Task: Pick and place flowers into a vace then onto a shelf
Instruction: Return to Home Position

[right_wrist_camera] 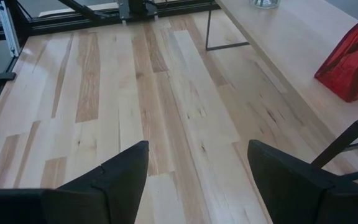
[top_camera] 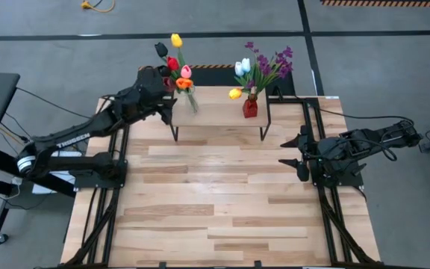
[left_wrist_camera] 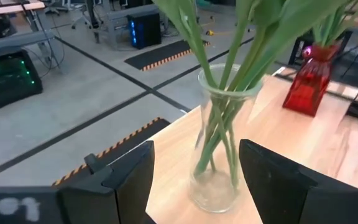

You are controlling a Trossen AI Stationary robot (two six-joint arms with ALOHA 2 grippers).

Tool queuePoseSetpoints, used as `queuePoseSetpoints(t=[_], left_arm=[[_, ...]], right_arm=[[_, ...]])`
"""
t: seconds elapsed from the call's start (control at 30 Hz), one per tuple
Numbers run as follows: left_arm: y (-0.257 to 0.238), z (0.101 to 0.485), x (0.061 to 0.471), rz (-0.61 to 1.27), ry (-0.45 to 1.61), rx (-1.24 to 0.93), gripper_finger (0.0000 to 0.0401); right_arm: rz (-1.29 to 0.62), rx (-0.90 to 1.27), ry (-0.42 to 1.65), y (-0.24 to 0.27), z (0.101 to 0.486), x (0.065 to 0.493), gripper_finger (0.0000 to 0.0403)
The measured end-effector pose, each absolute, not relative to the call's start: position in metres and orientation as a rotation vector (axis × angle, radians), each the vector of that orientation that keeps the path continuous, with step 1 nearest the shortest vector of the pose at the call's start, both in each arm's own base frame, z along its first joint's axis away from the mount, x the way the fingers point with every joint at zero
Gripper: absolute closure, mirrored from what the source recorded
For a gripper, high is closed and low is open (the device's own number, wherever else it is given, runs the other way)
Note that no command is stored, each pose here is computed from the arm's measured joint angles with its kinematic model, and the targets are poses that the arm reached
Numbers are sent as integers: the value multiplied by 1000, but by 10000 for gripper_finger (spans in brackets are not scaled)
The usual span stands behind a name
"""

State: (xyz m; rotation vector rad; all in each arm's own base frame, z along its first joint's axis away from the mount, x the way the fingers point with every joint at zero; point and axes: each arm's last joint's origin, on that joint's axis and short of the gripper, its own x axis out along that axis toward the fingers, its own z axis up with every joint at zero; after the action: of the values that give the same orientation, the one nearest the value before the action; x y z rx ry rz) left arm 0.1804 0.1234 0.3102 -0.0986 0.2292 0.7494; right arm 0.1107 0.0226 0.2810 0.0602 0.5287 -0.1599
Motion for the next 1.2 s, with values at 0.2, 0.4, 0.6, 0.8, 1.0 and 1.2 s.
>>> queuePoseSetpoints(t=[0.2,0.4,0.6,0.8,1.0,1.2], left_arm=[[102,326,159,723,165,-153,177],[62,327,147,544,90,-149,177],[23,292,148,440,-81,-94,177],[3,254,138,352,-123,-92,177],[-9,230,130,231,-98,-59,177],[-15,212,122,90,-112,-45,177]], right_arm=[[-165,78,528,23,281,111,135],[-185,137,524,22,281,110,135],[-216,43,448,22,287,111,135],[10,-18,298,17,302,87,135],[126,38,170,12,270,66,135],[122,128,4,10,252,61,135]])
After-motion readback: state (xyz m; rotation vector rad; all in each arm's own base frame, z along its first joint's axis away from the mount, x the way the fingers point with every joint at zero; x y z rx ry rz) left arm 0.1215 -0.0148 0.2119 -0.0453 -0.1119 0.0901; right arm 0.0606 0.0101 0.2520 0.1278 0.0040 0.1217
